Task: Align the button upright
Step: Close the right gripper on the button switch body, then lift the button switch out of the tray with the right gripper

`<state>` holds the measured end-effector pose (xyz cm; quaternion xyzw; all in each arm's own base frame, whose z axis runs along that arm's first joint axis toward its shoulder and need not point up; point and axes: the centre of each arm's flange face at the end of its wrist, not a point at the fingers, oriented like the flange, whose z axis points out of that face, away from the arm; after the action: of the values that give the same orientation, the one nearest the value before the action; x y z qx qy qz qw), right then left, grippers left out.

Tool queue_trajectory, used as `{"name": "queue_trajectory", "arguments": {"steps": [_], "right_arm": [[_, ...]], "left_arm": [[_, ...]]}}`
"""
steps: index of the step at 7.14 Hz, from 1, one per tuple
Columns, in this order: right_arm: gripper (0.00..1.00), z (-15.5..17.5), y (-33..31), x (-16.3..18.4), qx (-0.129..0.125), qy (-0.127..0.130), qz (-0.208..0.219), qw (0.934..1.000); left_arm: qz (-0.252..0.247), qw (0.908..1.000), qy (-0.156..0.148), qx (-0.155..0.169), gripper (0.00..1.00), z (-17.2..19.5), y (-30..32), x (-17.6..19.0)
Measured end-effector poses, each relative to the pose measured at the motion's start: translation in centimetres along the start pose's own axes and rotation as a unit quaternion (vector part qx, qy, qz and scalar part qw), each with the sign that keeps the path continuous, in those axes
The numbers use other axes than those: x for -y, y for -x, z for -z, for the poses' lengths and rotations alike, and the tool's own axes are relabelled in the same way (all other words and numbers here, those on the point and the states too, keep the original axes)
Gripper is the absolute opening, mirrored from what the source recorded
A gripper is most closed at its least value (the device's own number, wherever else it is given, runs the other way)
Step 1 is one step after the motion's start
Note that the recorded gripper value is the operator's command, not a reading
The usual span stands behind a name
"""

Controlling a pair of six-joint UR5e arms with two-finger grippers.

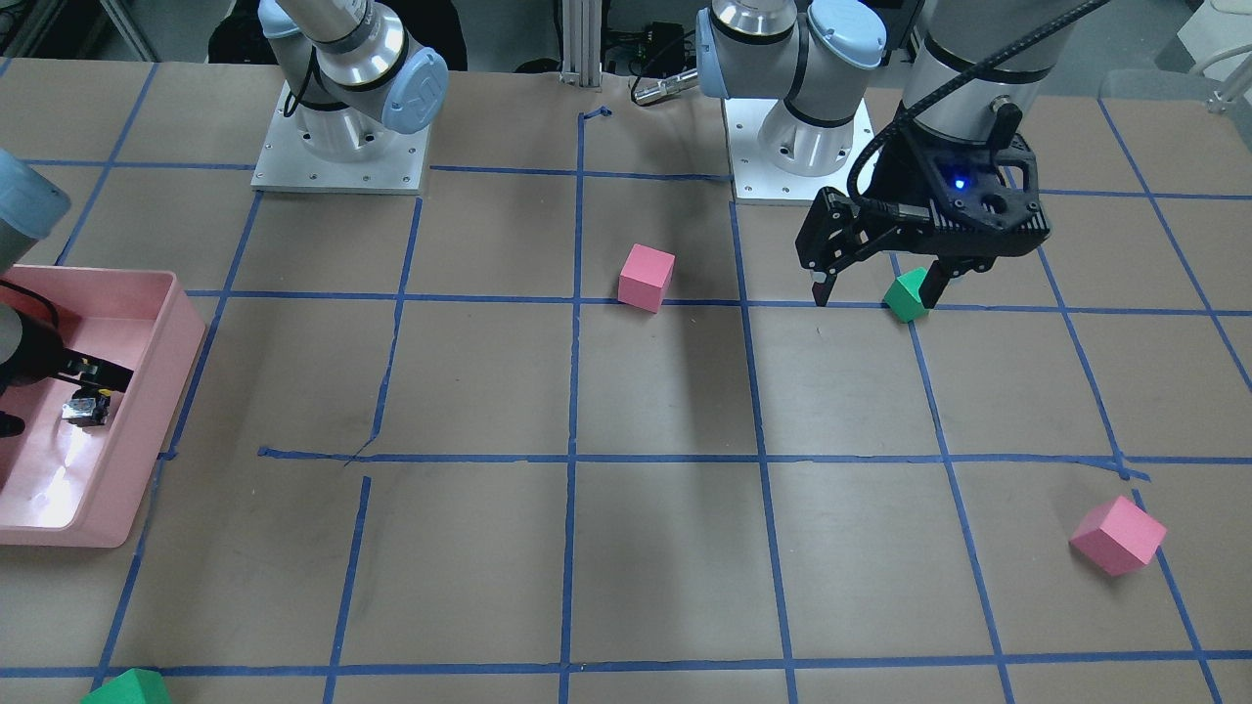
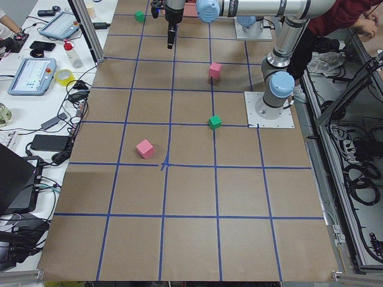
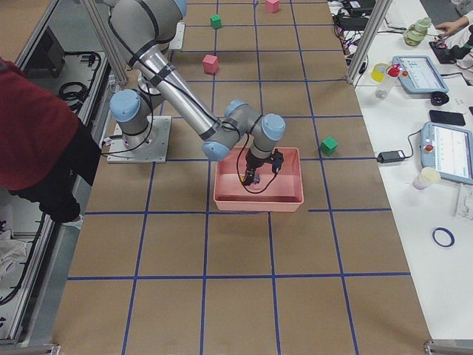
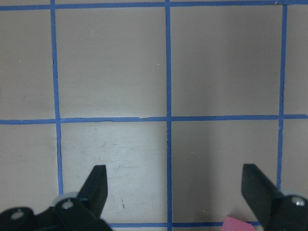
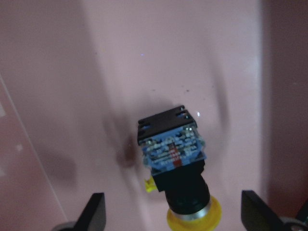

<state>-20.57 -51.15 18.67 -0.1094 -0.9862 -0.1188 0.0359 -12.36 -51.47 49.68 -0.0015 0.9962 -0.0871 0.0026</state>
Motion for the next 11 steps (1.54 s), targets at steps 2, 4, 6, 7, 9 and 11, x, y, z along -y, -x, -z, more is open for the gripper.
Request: {"name": "queue_trajectory", "arguments": {"steps": [2, 4, 6, 7, 9, 11], "right_arm": [[0.0, -1.8, 0.1, 0.6, 0.004, 0.009, 0.0, 0.9999], [0.0, -2.3, 0.2, 0.5, 0.007, 0.016, -0.002, 0.9998], [0.0, -1.6, 0.2, 0.4, 0.007, 0.019, -0.002, 0.9998], [0.0, -0.3, 0.0, 0.1, 0.008, 0.02, -0.002, 0.9998], [0.0, 4.2, -0.6, -0.4, 0.006, 0.018, -0.003, 0.9998], [0.0, 10.1, -1.5, -0.1, 0.006, 0.017, -0.001, 0.9998]], "left_arm": [[0.0, 1.0, 0.0, 0.0, 1.0, 0.0, 0.0, 0.0], [0.0, 1.0, 0.0, 0.0, 1.0, 0.0, 0.0, 0.0], [0.0, 1.0, 0.001, 0.0, 1.0, 0.0, 0.0, 0.0], [0.0, 1.0, 0.0, 0.0, 1.0, 0.0, 0.0, 0.0], [0.0, 1.0, 0.0, 0.0, 1.0, 0.0, 0.0, 0.0], [0.0, 1.0, 0.001, 0.0, 1.0, 0.0, 0.0, 0.0]]}}
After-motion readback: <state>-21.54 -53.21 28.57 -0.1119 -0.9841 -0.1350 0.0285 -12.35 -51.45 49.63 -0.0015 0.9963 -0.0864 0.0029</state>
